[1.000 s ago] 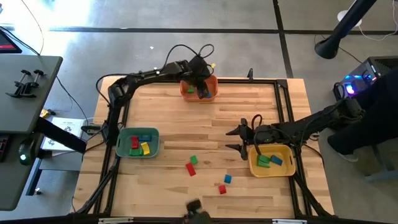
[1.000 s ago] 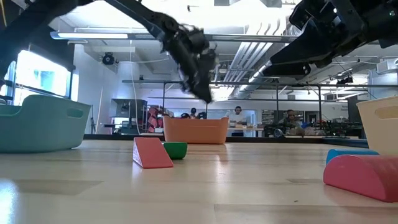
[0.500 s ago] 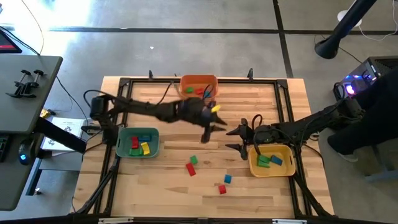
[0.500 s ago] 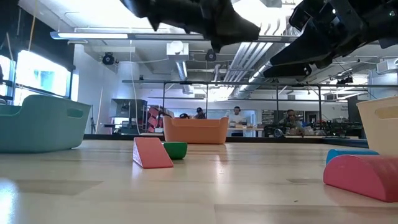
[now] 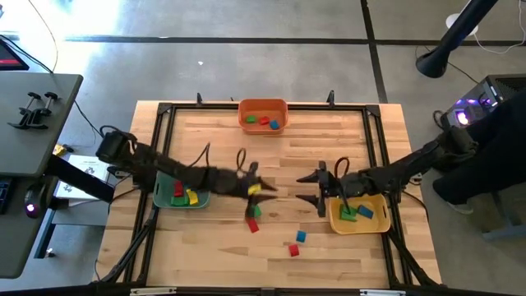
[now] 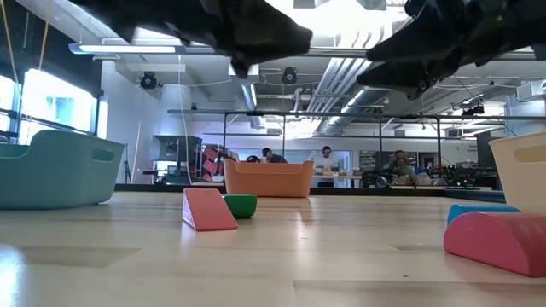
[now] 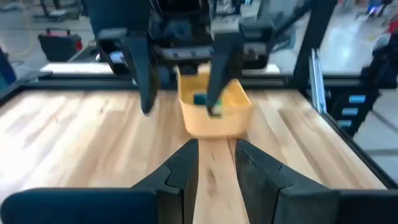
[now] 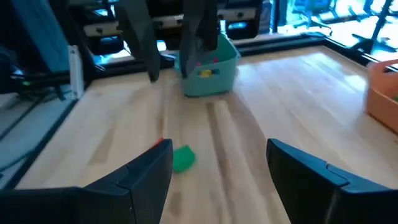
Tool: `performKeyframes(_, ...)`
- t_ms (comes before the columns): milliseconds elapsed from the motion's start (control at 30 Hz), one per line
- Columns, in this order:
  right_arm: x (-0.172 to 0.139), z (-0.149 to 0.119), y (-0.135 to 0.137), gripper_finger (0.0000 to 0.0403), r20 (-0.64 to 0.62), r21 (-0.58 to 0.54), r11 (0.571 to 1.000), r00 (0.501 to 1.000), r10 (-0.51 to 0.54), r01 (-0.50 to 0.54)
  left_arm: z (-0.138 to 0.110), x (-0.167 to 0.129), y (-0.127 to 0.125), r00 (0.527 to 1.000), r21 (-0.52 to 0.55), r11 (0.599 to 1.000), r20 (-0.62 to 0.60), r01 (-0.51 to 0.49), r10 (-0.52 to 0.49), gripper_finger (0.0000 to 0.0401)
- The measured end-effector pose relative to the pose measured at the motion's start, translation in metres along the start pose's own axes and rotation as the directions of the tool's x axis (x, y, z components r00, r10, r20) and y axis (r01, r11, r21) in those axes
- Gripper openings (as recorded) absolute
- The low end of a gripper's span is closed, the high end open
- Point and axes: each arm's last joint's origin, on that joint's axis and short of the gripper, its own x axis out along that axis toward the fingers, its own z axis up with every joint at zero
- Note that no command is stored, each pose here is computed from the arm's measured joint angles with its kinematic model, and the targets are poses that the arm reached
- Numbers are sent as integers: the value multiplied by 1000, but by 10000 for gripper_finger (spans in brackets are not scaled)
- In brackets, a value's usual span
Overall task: Sort blocks by size
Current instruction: Put the blue half cylindrical block into the orange bin
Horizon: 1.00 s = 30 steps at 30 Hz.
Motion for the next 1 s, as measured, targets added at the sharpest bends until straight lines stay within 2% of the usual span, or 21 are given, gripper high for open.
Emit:
performKeyframes(200, 23, -16, 22, 254, 6, -7, 999, 999, 54, -54, -9, -10, -42, 998, 29, 999, -51, -23, 25, 90)
performKeyframes(300, 44, -19, 38, 254, -29, -36, 996, 996, 85, -86, -13, -16, -56, 999, 69, 997, -46, 17, -14, 90)
performKeyframes(433, 73, -21, 61, 254, -115, -144, 975, 981, 154, -169, -27, -27, -62, 998, 103, 993, -32, 51, -48, 90)
performKeyframes(567, 98, -19, 75, 254, -251, -217, 956, 958, 141, -198, -39, -33, -59, 999, 86, 995, -13, 52, -51, 90)
performKeyframes(733, 112, -10, 78, 254, -483, -223, 963, 875, 26, -152, -52, -38, -55, 998, 36, 998, -44, 50, -48, 90)
performKeyframes(800, 112, -3, 81, 254, -536, -226, 963, 844, 4, -148, -53, -39, -56, 998, 2, 999, -47, 50, -50, 90)
performKeyframes(900, 105, -2, 88, 254, -635, -228, 950, 772, 21, -213, -53, -40, -59, 997, -34, 998, -50, 57, -59, 90)
performKeyframes(1000, 92, -5, 96, 254, -738, -175, 932, 669, 88, -316, -53, -41, -63, 996, -36, 997, -46, 72, -74, 90)
